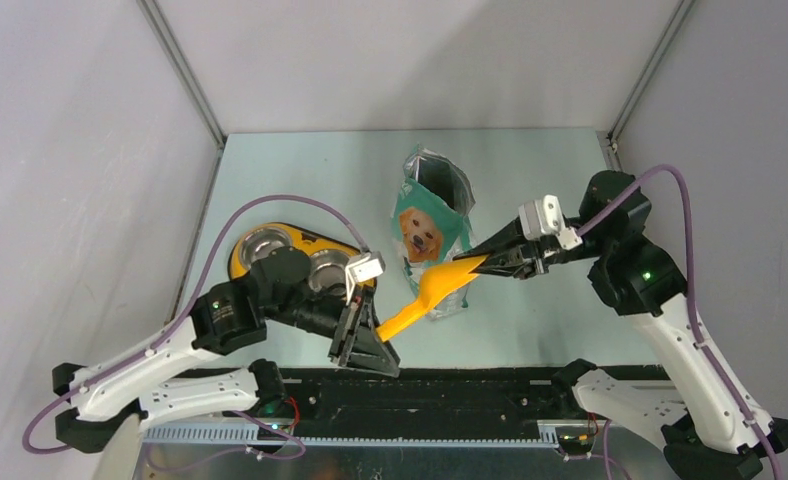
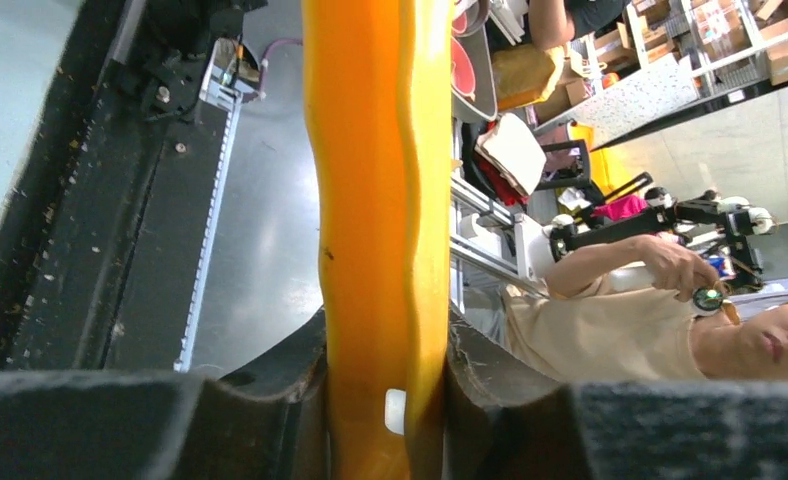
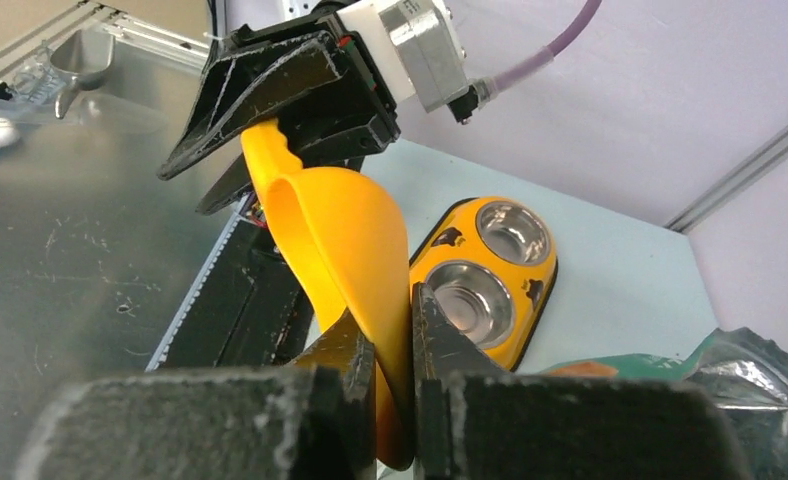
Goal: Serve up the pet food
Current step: Adjust the spatula.
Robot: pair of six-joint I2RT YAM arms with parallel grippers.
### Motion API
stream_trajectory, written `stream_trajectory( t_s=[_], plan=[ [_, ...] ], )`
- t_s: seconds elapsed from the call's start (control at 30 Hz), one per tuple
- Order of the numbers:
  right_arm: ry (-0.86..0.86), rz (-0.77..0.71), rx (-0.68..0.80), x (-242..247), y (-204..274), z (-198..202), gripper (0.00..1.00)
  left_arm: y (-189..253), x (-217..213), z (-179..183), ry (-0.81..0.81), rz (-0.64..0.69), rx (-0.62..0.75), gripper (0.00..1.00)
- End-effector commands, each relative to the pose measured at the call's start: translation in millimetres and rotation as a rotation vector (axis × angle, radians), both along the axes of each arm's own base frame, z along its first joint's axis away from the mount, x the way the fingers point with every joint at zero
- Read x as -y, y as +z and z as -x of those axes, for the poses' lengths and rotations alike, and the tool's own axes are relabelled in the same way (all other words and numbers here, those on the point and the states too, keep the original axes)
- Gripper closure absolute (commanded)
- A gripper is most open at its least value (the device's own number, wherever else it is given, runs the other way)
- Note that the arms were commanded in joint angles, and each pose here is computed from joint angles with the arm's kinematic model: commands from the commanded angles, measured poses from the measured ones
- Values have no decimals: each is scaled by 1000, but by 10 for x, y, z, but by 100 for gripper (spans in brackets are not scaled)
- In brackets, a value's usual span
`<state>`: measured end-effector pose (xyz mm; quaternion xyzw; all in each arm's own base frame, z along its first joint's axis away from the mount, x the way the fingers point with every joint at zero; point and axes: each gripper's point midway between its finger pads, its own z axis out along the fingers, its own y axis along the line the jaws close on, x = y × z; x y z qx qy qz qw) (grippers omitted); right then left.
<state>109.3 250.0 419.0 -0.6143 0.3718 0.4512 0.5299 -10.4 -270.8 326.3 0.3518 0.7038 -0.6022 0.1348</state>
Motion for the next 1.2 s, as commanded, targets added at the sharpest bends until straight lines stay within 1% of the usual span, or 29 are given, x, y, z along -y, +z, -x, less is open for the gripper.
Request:
stream_trajectory(
  t_s=[0.0,0.03,0.07,0.1,0.13,0.17,0.2,0.23,0.27,0.3,0.33,0.37,0.43,0.47,0.5,0.53,0.6,0.67,0.8,0.87,0.9,0.97,1.03,1.17],
  plan=[
    [-63,27,-163,56,44,84,100,368,6,-249,132,133,164,59],
    [-105,18,-176,59,74,35,100,425,-27,-385,219,143,211,39],
    [-130,18,-238,55,84,36,100,441,-59,-465,271,140,232,10],
    [-208,6,-265,60,94,-76,100,514,-149,-700,424,149,280,5],
    [-247,3,-350,58,97,-101,100,549,-208,-803,495,156,298,2],
    [-322,-5,-448,64,81,-199,100,593,-374,-1041,661,166,337,1],
    [-396,-7,-501,75,35,-321,100,672,-457,-1161,750,206,349,1],
    [-431,-12,-591,78,19,-354,100,626,-628,-1327,883,219,358,1],
    [-480,-18,-638,87,-9,-436,100,779,-684,-1378,933,305,368,1],
    [-498,-24,-705,89,-15,-456,100,717,-758,-1417,972,335,391,1],
    [-512,-25,-738,91,-30,-482,100,893,-793,-1421,994,432,398,1],
    [-521,-31,-789,96,-29,-491,100,932,-828,-1429,1011,478,410,1],
    [-521,-43,-866,94,-22,-494,100,946,-848,-1484,1044,484,414,1],
    [-493,-49,-879,72,-17,-471,100,920,-818,-1534,1060,464,414,1],
    [-481,-61,-929,63,-2,-459,100,945,-804,-1550,1066,468,408,1],
    [-453,-73,-936,41,4,-447,100,916,-730,-1583,1062,451,406,1],
    [-428,-90,-1001,20,9,-450,100,937,-621,-1590,1038,456,401,1],
    [-413,-100,-1033,9,38,-462,100,1054,-543,-1571,1009,497,398,1],
    [-399,-123,-1053,7,102,-512,100,1210,-441,-1460,925,561,377,1],
    [-405,-136,-1058,27,122,-556,100,1233,-427,-1412,895,575,362,4],
    [-400,-135,-1057,29,124,-564,100,1223,-432,-1419,898,571,351,8],
    [-383,-125,-1048,40,122,-548,100,1184,-446,-1435,908,555,319,12],
    [-372,-110,-1035,45,102,-524,100,1159,-465,-1445,914,555,291,14],
    [-384,-100,-1020,54,61,-526,100,1185,-451,-1403,884,592,252,13]
  ],
)
